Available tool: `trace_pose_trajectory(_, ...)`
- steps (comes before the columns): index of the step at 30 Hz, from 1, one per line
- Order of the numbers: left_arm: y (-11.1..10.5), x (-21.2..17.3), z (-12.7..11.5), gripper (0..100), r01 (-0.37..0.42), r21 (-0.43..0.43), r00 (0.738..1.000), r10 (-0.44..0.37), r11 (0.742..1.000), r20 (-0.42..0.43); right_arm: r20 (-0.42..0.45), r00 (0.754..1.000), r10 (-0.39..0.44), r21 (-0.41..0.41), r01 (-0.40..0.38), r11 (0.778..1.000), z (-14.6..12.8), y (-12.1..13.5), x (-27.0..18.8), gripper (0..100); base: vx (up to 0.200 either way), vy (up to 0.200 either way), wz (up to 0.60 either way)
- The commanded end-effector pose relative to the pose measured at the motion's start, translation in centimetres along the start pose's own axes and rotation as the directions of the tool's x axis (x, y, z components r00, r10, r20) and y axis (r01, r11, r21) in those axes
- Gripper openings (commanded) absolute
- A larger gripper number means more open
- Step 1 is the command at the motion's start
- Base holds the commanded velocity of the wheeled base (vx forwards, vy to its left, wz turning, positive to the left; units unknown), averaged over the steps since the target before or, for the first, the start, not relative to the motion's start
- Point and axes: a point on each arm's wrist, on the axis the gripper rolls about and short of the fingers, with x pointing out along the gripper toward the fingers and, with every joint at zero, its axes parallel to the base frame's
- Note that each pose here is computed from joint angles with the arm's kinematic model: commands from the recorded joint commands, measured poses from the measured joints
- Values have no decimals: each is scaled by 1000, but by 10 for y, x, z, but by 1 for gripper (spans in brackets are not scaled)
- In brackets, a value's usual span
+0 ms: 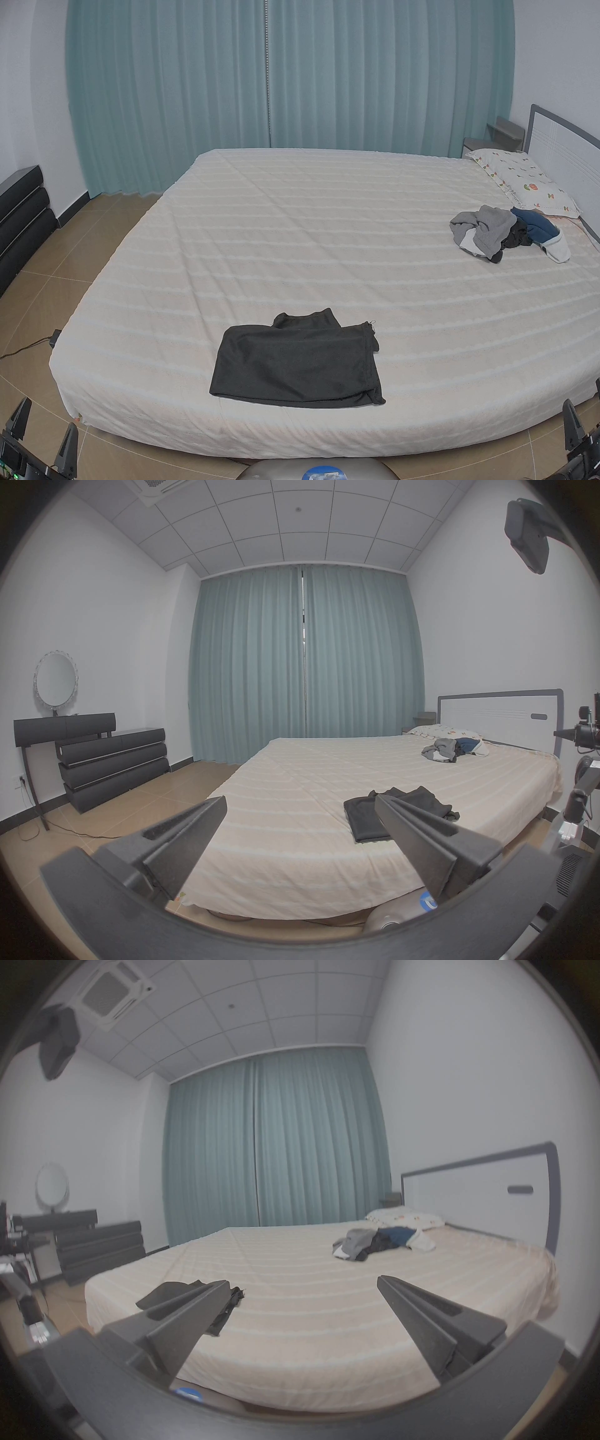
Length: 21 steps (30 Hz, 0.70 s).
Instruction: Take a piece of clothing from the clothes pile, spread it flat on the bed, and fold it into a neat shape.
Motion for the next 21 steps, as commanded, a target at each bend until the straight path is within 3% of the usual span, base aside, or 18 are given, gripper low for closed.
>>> trace_pose_trajectory(1, 0, 0, -5, 100, -2, -2, 1000, 2, 1000, -2, -92, 995, 21, -62, -27, 998, -13, 1, 0, 100, 0, 0, 0)
trace_pose_trajectory(3, 0, 0, -5, 100, -2, -2, 1000, 2, 1000, -2, -124, 992, 24, -3, -25, 1000, -13, 0, 0, 100, 0, 0, 0)
trace_pose_trajectory(21, 0, 0, -5, 100, -5, -2, 1000, 5, 1000, -2, -76, 997, 23, 2, -23, 1000, -12, 0, 0, 100, 0, 0, 0)
